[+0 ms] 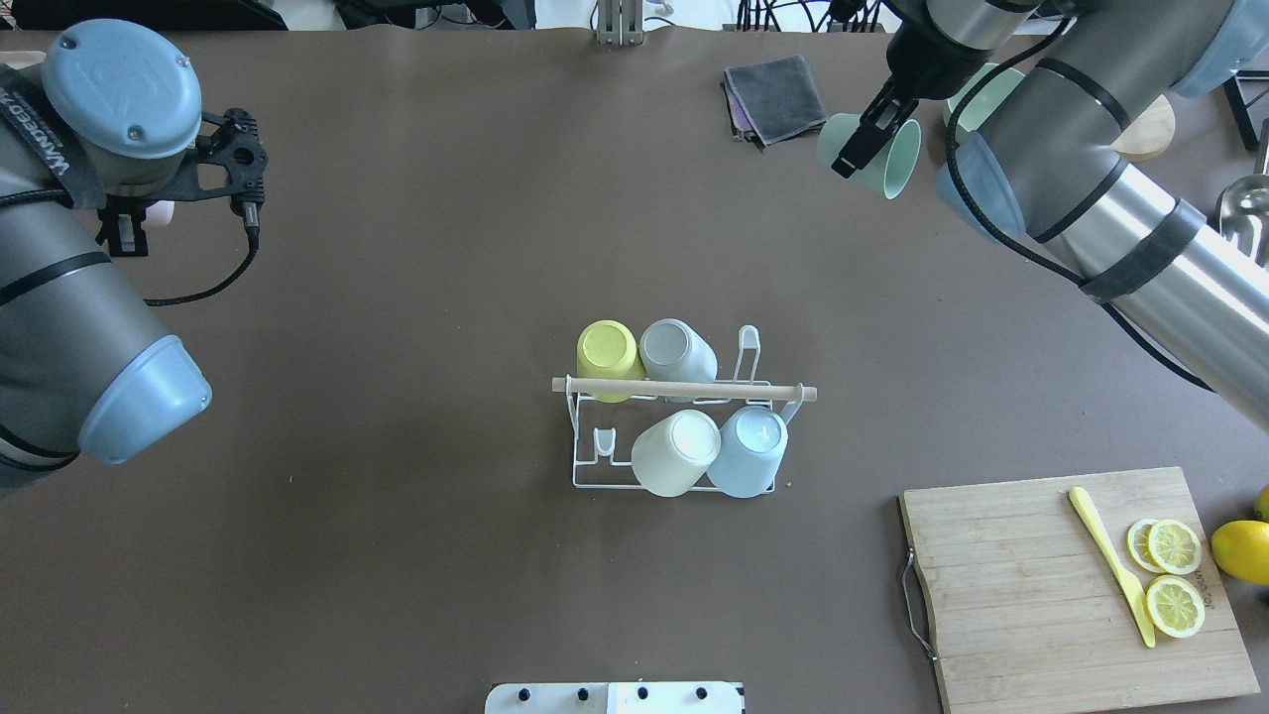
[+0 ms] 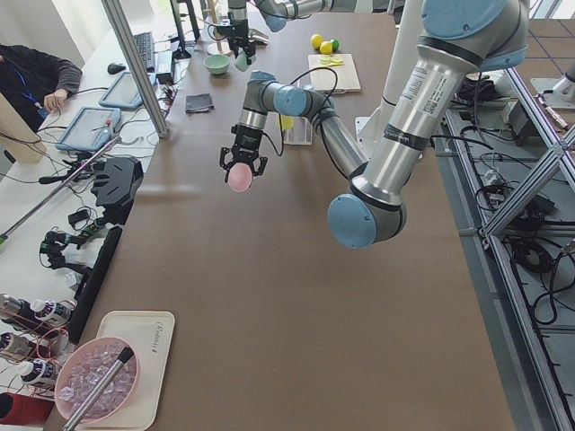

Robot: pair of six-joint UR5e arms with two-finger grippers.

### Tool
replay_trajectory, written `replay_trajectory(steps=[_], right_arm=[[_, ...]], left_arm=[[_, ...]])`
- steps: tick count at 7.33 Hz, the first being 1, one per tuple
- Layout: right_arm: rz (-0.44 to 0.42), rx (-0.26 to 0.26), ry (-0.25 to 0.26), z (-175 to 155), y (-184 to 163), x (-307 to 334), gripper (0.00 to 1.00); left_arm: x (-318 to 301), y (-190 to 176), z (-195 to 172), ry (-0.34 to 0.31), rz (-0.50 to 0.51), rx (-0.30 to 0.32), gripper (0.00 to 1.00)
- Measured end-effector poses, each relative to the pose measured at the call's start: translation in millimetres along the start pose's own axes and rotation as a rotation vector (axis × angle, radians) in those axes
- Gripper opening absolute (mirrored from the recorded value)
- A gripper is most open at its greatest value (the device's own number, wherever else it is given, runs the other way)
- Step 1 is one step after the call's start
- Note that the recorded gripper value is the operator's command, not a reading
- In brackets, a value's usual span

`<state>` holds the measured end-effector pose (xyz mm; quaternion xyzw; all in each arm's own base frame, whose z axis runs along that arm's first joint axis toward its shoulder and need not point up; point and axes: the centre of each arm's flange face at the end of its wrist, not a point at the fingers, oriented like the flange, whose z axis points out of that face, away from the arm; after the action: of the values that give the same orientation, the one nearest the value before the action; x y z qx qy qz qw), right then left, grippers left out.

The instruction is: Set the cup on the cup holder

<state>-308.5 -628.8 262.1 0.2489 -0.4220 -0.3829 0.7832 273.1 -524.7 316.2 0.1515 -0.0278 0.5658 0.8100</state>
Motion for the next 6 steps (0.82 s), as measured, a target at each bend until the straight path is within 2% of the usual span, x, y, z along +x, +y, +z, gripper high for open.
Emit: replay_trajectory(steps=[2,6], right_arm=[[0.018,0.168,-0.032,-12,18,-6,0.0],[0.102,0.43,-0.076,-18,70,-5,0.0]], left_arm=[[-3,-4,-5,-0.05,-0.034,0.102,0.41],[-6,-11,-8,-0.088,-0.141,0.211,0.4]])
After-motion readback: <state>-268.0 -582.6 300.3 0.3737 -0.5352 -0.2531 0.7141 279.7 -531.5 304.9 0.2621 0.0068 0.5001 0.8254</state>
